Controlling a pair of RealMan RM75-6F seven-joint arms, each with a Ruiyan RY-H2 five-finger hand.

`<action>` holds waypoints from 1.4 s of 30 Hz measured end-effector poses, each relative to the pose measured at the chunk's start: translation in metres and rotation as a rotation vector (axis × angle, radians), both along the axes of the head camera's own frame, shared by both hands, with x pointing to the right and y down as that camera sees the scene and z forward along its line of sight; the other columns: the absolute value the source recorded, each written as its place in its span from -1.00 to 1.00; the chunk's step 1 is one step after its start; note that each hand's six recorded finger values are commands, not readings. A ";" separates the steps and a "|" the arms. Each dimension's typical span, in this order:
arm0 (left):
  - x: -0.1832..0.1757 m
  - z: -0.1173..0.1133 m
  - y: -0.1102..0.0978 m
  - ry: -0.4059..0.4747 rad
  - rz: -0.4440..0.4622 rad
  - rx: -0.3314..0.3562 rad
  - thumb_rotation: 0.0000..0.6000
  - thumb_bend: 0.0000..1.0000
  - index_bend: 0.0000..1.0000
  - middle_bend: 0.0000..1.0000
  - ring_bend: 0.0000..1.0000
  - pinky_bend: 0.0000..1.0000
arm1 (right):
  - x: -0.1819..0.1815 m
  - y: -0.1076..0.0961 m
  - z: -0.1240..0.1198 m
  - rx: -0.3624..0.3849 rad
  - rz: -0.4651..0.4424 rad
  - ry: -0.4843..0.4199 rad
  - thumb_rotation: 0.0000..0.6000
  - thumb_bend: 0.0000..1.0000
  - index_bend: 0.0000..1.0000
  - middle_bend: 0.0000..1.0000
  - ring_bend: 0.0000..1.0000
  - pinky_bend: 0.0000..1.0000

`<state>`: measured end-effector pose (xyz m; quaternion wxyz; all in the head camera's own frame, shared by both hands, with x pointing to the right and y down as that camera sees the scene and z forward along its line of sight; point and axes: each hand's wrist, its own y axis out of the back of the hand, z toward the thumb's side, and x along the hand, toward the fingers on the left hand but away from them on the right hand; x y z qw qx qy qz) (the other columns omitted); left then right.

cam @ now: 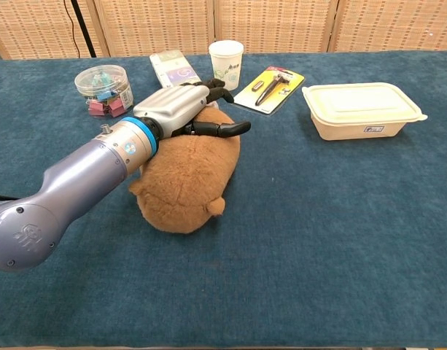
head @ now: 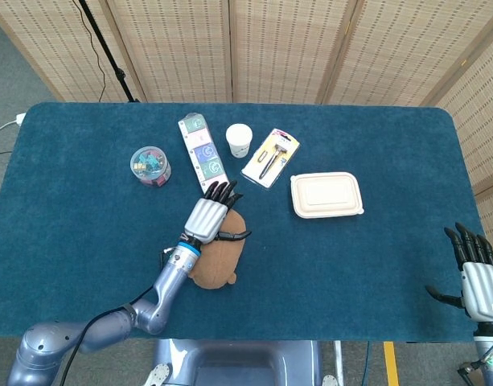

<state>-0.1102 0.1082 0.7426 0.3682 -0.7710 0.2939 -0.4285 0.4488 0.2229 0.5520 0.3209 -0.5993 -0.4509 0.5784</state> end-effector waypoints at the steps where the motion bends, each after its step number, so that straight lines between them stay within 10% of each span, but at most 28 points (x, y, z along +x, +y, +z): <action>1: 0.000 0.000 0.000 -0.002 0.000 0.000 -0.80 -1.00 -0.67 -1.00 -1.00 -1.00 | 0.000 0.000 0.000 -0.001 0.000 0.000 1.00 -1.00 -1.00 -1.00 -1.00 -1.00; 19: -0.010 -0.070 -0.029 0.090 -0.022 0.096 -0.82 -1.00 -0.67 -1.00 -1.00 -1.00 | -0.004 0.001 -0.001 -0.001 -0.008 -0.007 1.00 -1.00 -1.00 -1.00 -1.00 -1.00; 29: -0.103 -0.135 -0.045 -0.039 -0.038 0.216 -0.82 -1.00 -1.00 -1.00 -1.00 -1.00 | -0.010 0.003 -0.001 -0.004 -0.022 -0.014 1.00 -1.00 -1.00 -1.00 -1.00 -1.00; 42: -0.278 -0.166 0.033 -0.246 -0.214 0.187 -0.54 -1.00 -1.00 -1.00 -1.00 -1.00 | -0.012 0.003 -0.004 0.005 -0.032 -0.012 1.00 -1.00 -1.00 -1.00 -1.00 -1.00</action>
